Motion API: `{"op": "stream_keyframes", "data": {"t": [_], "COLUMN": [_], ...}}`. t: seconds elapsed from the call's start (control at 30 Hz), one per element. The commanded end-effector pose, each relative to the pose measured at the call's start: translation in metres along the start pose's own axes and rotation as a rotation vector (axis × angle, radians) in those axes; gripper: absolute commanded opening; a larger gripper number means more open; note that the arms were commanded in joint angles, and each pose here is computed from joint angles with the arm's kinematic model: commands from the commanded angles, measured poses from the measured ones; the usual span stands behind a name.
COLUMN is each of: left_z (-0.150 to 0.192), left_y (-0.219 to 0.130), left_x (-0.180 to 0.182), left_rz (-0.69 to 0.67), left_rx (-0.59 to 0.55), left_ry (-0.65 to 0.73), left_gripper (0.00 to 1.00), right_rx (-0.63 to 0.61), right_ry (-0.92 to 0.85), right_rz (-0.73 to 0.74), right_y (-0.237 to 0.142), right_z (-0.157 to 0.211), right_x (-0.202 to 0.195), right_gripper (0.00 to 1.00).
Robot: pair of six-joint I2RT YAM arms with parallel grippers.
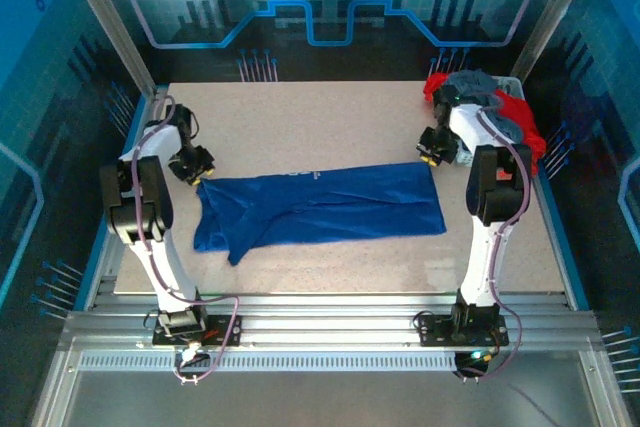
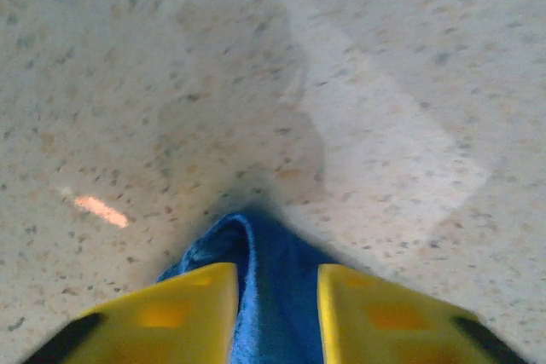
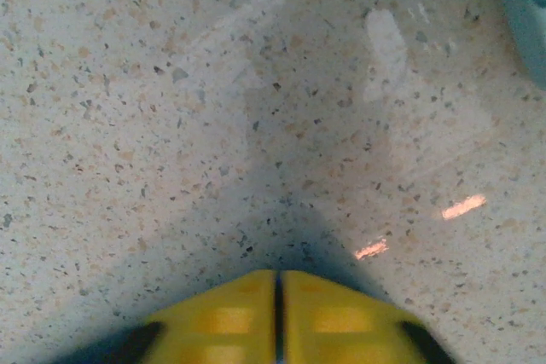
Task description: Fold and stack the t-shirts
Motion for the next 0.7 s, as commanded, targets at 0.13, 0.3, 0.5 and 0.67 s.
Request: {"op": "stream_keyframes", "data": {"t": [0.13, 0.3, 0.5, 0.67], "left_z": [0.021, 0.080, 0.134, 0.147], "left_y": [-0.063, -0.070, -0.047, -0.037], "left_x": [-0.007, -0.008, -0.012, -0.003], "left_rz": [0.059, 0.123, 0.226, 0.171], "left_rx": [-0.042, 0.048, 0.190, 0.220], "left_ry": [-0.049, -0.150, -0.226, -0.203], "left_gripper": [0.56, 0.54, 0.54, 0.55], "right_rx": [-0.106, -0.053, 0.115, 0.166], "right_ry": [-0.048, 0.018, 0.133, 0.187], "right_rz": [0.014, -0.042, -0.190, -0.151], "right_y": [-0.053, -0.058, -0.029, -0.005], "right_z": [-0.001, 0.040, 0.089, 0.098], "right_x": [-0.013, -0.045, -0.059, -0.071], "right_gripper": [0.46, 0.45, 0.43, 0.42]}}
Point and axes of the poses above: each hand's point on the last joint's axis, 136 mm out from that joint toward the fingers, its own y axis out along the fingers, its own x axis along the line the jaws close on, z = x × y, the point moved 4 cm from there along -y, back along the fingers, and after that the axes turned 14 degrees about y, right-handed, at the moved point
